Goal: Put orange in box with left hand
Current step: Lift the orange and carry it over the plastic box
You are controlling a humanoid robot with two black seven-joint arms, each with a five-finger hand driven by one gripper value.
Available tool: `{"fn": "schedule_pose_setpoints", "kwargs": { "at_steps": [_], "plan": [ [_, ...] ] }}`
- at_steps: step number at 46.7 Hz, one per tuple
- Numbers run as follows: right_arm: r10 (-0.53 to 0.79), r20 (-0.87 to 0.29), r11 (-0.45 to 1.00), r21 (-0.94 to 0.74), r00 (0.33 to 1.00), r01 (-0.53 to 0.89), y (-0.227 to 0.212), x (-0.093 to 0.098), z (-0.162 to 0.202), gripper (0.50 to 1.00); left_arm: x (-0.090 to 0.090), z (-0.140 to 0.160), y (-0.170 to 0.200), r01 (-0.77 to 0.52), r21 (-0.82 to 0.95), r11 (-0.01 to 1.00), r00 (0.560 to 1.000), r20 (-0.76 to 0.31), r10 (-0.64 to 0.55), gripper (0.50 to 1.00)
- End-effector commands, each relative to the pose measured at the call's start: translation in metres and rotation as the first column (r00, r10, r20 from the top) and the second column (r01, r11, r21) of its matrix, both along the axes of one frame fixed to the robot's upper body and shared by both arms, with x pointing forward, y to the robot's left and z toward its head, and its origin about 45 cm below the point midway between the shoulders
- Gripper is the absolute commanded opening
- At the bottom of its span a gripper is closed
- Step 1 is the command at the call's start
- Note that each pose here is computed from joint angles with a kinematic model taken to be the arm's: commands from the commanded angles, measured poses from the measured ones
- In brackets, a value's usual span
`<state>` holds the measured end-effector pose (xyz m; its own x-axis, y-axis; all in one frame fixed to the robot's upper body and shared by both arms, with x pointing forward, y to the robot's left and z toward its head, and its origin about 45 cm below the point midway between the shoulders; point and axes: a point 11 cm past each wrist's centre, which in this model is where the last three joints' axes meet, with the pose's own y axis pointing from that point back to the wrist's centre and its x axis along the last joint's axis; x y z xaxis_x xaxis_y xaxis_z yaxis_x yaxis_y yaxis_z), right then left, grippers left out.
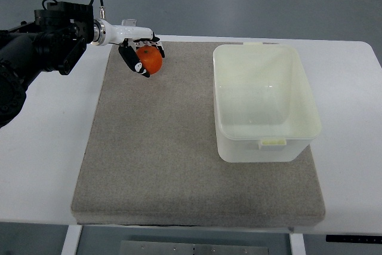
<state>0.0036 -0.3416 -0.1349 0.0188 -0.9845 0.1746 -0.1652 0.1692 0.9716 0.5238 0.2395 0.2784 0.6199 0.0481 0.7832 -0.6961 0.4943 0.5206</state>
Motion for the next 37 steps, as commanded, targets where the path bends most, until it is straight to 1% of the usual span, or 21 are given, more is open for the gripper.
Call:
{"fn": "schedule_pose_setpoints", "kwargs": {
  "at_steps": [1,9,16,22,27,31,37],
  "plan": [
    [0.0,0.0,1.0,0.0,1.0,0.0,0.0,0.0,0.0,0.926,0.006,0.016,0.0,-0.019,-0.044,0.999,0.999,0.034,0.021,0.5],
    [0.0,0.0,1.0,0.0,1.0,0.0,0.0,0.0,0.0,0.926,0.008,0.023,0.001,-0.03,-0.066,0.997,0.998,0.053,0.033,0.5],
    [0.0,0.0,1.0,0.0,1.0,0.0,0.0,0.0,0.0,0.926,0.01,0.033,-0.006,-0.024,-0.101,0.995,0.997,0.065,0.03,0.5],
    [0.0,0.0,1.0,0.0,1.0,0.0,0.0,0.0,0.0,0.926,0.01,0.037,-0.021,0.003,-0.149,0.989,0.998,0.058,0.005,0.5],
    [0.0,0.001,1.0,0.0,1.0,0.0,0.0,0.0,0.0,0.926,0.012,0.052,-0.031,0.014,-0.208,0.978,0.997,0.072,0.001,0.5],
    [0.0,0.0,1.0,0.0,1.0,0.0,0.0,0.0,0.0,0.926,0.013,0.063,-0.037,0.032,-0.22,0.975,0.996,0.087,-0.013,0.5],
    [0.0,0.0,1.0,0.0,1.0,0.0,0.0,0.0,0.0,0.926,0.01,0.078,-0.061,0.097,-0.233,0.968,0.993,0.095,-0.077,0.5]
  ]
}}
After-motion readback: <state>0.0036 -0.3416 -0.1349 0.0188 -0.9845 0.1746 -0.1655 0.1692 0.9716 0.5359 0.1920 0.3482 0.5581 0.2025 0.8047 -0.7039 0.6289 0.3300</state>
